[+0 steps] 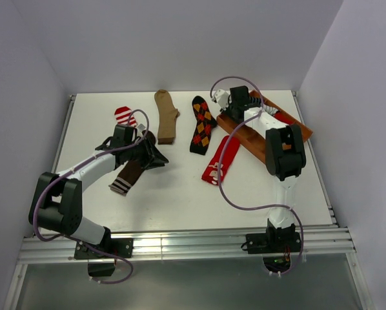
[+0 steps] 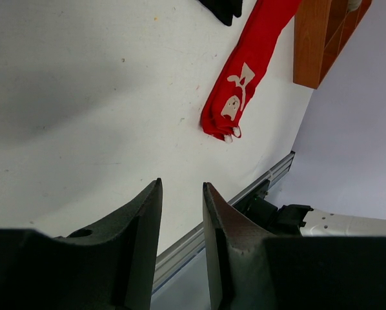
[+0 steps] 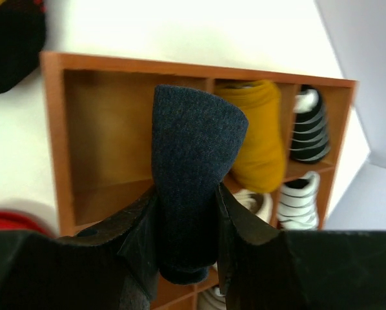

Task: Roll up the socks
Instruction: Place the sock in the storage box.

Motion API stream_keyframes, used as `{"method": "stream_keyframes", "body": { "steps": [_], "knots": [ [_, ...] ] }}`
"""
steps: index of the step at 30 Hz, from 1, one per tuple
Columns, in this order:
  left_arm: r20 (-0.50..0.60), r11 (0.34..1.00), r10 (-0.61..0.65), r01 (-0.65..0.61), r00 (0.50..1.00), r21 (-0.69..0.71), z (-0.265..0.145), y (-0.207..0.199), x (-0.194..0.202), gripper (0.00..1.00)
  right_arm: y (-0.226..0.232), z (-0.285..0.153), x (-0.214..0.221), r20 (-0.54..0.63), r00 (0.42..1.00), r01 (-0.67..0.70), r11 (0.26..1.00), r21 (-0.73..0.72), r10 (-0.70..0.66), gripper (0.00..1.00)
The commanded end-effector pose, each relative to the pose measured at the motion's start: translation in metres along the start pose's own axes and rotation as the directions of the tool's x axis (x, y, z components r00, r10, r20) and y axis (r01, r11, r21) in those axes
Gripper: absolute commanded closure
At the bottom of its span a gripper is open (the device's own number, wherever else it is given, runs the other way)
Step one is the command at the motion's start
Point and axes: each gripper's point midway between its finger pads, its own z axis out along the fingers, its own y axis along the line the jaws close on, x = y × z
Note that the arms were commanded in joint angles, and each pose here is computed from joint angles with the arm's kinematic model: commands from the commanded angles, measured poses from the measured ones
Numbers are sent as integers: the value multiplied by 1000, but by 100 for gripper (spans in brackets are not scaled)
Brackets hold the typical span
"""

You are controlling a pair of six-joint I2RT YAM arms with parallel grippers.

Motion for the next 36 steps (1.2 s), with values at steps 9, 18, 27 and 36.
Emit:
{"method": "stream_keyframes", "body": {
  "steps": [9, 18, 27, 36],
  "knots": [
    [-4, 999, 31, -31, 999, 37, 3, -4, -3, 63, 10, -10, -23, 46, 999, -25, 995, -95, 30, 96],
    [-6, 999, 33, -33, 999, 30, 1, -4, -2, 63, 13, 10, -22, -25, 991, -133, 965, -225, 131, 95],
    [-7, 999, 26, -26, 1000, 24, 2, -3, -3, 63, 10, 6, 3, -56, 991, -130, 968, -215, 121, 96],
    [-7, 999, 25, -25, 1000, 24, 2, -3, -3, 63, 0, -3, 6, -48, 996, -85, 981, -175, 78, 96]
  ]
}}
